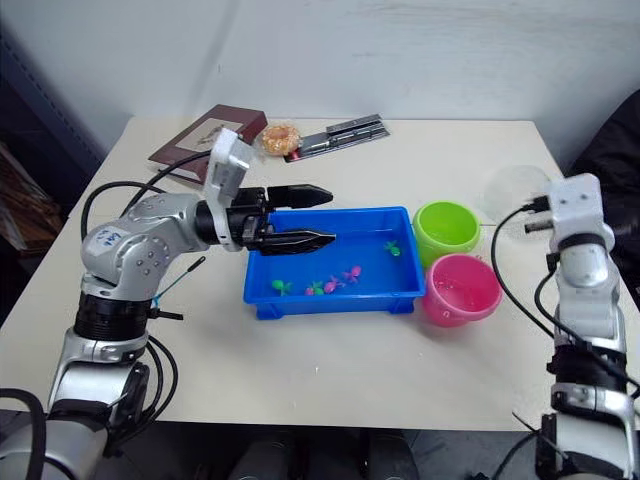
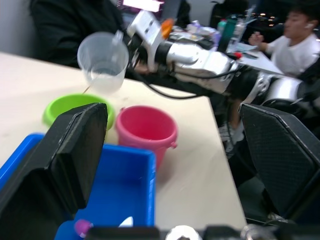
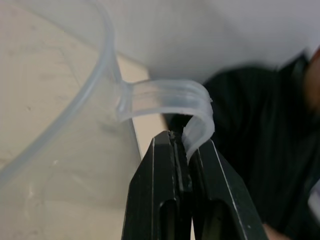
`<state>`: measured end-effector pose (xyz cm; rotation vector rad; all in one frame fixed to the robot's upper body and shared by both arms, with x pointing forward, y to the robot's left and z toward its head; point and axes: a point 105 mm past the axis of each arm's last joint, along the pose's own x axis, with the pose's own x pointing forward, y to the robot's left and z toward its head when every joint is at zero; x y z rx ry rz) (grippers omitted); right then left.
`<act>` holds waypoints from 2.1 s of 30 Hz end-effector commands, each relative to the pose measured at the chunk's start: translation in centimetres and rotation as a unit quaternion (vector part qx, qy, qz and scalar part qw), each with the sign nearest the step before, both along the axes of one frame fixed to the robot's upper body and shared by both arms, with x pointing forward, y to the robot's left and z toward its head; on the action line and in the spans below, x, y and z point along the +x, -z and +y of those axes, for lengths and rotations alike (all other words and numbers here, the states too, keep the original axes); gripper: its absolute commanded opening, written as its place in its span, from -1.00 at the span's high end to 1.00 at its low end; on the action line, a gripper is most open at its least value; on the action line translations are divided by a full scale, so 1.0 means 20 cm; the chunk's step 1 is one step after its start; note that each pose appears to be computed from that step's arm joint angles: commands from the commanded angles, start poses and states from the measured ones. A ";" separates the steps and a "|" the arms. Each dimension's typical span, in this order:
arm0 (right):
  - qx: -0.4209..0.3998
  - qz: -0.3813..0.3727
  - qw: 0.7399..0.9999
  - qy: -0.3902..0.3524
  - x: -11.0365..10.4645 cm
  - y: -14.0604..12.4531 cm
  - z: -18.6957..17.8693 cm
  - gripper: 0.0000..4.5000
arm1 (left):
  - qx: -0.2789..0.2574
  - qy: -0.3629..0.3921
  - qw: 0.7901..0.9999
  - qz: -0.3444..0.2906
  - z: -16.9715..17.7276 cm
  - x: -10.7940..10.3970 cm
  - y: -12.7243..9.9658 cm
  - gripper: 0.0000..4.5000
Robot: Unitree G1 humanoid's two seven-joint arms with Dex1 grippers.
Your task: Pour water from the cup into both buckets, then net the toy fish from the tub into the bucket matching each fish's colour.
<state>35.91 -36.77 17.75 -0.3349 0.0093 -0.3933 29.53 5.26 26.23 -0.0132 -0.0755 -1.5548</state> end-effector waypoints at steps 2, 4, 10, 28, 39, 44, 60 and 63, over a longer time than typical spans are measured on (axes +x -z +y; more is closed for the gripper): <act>0.123 -0.031 0.992 0.019 -0.14 0.03 -0.08 0.97 | -0.017 0.047 0.998 -0.030 -0.01 -0.11 -0.11 -1.00; 0.182 -0.027 0.982 0.049 -0.19 0.13 -0.13 0.97 | -0.019 0.054 0.998 -0.028 -0.02 -0.12 -0.11 -1.00; 0.204 -0.016 0.976 0.069 -0.28 0.28 -0.17 0.97 | -0.010 0.055 0.998 -0.018 -0.02 -0.11 -0.08 -1.00; 0.171 0.034 0.982 0.072 -0.60 0.43 -0.13 -0.98 | -0.009 0.099 0.995 -0.006 -0.07 -0.07 -0.10 -1.00; 0.098 0.013 0.972 -0.215 -0.69 0.02 0.34 -0.98 | 0.020 0.043 0.999 0.005 0.02 0.05 0.02 -1.00; 0.046 0.091 0.858 -0.503 -0.65 -0.12 0.79 -0.98 | 0.029 -0.073 0.997 0.029 0.28 0.06 0.08 -1.00; -0.045 0.087 0.562 -0.821 -0.42 -0.27 1.51 -0.98 | 0.129 -0.575 0.796 0.137 1.19 -0.78 0.56 -1.00; -0.048 0.086 0.535 -0.839 -0.41 -0.25 1.57 -0.98 | 0.140 -0.613 0.761 0.157 1.27 -0.92 0.60 -1.00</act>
